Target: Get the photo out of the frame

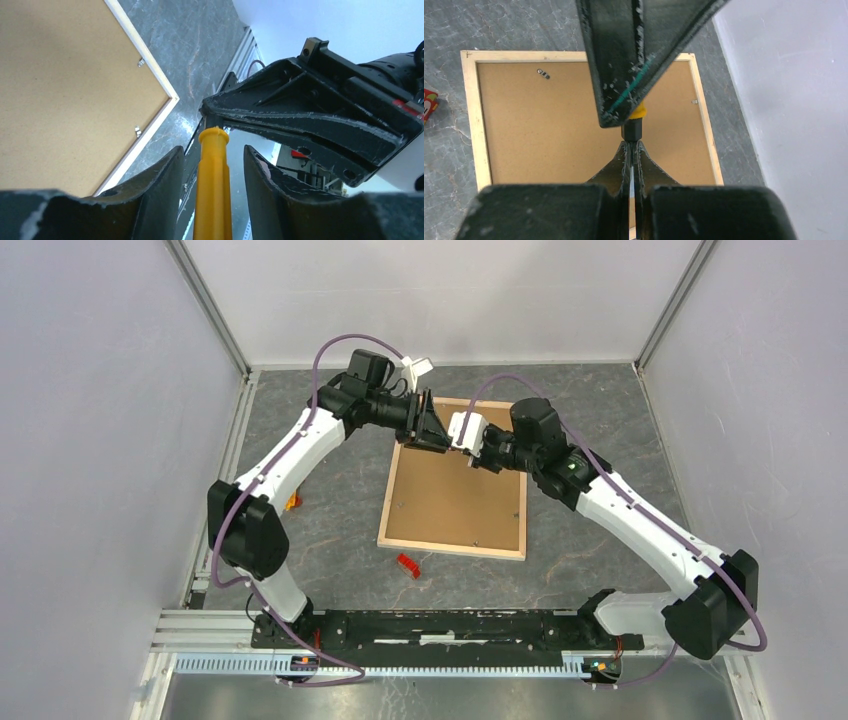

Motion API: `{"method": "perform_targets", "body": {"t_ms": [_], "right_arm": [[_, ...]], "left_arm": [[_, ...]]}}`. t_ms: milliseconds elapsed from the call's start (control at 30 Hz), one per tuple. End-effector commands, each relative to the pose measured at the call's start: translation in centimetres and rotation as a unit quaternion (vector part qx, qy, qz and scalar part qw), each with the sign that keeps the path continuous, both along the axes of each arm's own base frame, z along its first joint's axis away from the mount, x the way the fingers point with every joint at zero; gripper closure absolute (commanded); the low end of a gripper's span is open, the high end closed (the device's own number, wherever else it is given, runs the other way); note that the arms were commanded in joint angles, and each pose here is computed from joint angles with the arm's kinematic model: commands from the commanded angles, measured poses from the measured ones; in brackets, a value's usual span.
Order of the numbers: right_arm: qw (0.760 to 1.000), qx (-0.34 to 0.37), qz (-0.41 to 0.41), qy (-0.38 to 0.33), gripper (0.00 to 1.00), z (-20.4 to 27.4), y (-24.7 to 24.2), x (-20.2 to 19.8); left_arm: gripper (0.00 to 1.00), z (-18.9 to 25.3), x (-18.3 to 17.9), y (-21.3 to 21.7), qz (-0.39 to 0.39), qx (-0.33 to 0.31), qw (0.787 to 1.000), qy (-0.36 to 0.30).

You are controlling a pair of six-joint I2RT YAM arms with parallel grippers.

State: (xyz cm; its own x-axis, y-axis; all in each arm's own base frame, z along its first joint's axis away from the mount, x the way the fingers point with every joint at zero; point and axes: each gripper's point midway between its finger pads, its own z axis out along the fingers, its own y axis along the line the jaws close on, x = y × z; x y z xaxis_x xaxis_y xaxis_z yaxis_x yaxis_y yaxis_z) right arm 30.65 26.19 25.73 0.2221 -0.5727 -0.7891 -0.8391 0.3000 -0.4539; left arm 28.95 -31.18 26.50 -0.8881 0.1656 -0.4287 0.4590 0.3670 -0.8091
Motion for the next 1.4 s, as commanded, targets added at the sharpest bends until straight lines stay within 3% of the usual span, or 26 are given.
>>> {"method": "perform_targets", "body": {"t_ms": [0,133,600,800,1000,1067,1133,1267,1367], "right_arm": [[0.998,0.008,-0.018,-0.052,1.0,2.2,0.2,1.0],[0.998,0.005,-0.021,-0.055,1.0,2.0,0.2,0.9],[0.999,0.007,-0.004,-0.044,1.0,1.3,1.1,0.0],[0.999,0.007,-0.004,-0.04,1.0,1.0,1.4,0.0],[0.998,0.012,-0.047,-0.034,0.9,0.6,0.5,0.9],[0.998,0.01,-0.051,-0.033,0.91,0.4,0.2,1.0],[0.998,0.008,-0.049,-0.034,1.0,0.2,0.2,1.0],[0.998,0.012,-0.054,-0.039,1.0,0.5,0.4,1.4],[0.998,0.018,-0.043,-0.039,1.0,0.8,0.8,1.3]], "left_arm": [[0.46,2.1,0.3,-0.3,0.002,-0.045,0.999,0.018],[0.47,1.9,1.4,0.3,0.029,-0.062,0.996,0.05],[0.57,1.3,1.4,0.4,0.032,-0.069,0.995,0.058],[0.79,1.4,1.3,0.3,0.027,-0.073,0.995,0.057],[0.98,1.6,1.3,0.8,0.03,-0.056,0.998,0.026],[0.98,1.5,1.2,1.1,0.033,-0.046,0.998,0.011],[0.97,1.6,1.1,1.1,0.032,-0.047,0.998,0.009],[0.62,1.6,1.1,1.0,0.031,-0.048,0.998,0.012],[0.55,1.5,1.1,1.0,0.03,-0.049,0.998,0.014]]}}
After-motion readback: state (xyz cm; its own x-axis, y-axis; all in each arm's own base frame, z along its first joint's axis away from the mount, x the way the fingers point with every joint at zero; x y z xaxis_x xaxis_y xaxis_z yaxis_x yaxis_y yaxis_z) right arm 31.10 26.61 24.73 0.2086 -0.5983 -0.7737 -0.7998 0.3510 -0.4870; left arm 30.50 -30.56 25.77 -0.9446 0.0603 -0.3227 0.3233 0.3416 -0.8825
